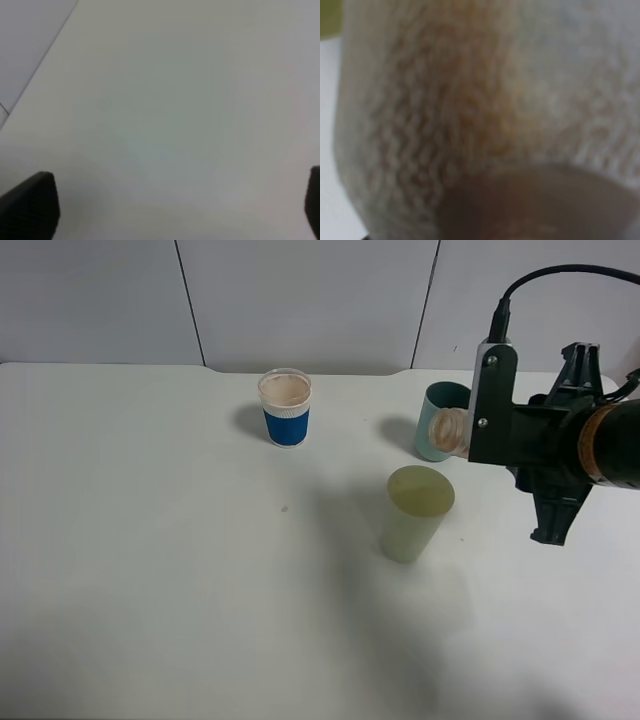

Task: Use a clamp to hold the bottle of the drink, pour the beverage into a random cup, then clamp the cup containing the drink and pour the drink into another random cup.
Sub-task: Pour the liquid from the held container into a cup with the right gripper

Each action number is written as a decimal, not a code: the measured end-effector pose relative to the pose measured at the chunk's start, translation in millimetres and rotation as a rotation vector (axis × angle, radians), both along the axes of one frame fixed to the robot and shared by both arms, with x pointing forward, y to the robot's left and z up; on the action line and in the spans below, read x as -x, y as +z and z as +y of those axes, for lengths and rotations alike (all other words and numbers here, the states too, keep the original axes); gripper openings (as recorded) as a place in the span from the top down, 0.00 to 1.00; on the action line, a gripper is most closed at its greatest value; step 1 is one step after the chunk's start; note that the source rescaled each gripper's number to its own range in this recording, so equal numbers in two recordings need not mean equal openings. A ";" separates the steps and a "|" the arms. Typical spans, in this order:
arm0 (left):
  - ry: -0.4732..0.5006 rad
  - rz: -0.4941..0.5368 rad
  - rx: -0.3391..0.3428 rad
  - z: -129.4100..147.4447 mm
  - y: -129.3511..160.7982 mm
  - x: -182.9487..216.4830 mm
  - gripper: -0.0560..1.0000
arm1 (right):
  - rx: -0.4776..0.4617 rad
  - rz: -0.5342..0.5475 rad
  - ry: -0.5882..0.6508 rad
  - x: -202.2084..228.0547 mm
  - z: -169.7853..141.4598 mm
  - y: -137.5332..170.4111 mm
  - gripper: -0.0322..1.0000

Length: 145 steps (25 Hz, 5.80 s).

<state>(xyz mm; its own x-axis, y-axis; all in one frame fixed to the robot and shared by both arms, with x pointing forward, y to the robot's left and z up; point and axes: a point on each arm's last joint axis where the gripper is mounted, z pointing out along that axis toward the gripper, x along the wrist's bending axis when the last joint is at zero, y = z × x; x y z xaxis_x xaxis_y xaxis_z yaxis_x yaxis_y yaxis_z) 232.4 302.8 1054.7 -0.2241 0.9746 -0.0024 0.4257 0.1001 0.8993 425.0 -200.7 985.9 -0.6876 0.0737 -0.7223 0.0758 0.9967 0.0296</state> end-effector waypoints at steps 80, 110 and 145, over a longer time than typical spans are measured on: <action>0.000 0.000 0.000 0.0 0.0 0.0 0.00 | 0.336 0.005 0.119 -5.6 -4.4 -7.5 0.96; 0.000 0.000 0.000 0.0 0.0 0.0 0.00 | 0.398 0.010 0.060 -5.0 -11.8 -5.7 0.96; 0.000 0.000 0.000 0.0 0.0 0.0 0.00 | 0.439 -0.040 0.104 -11.9 -7.7 4.4 0.96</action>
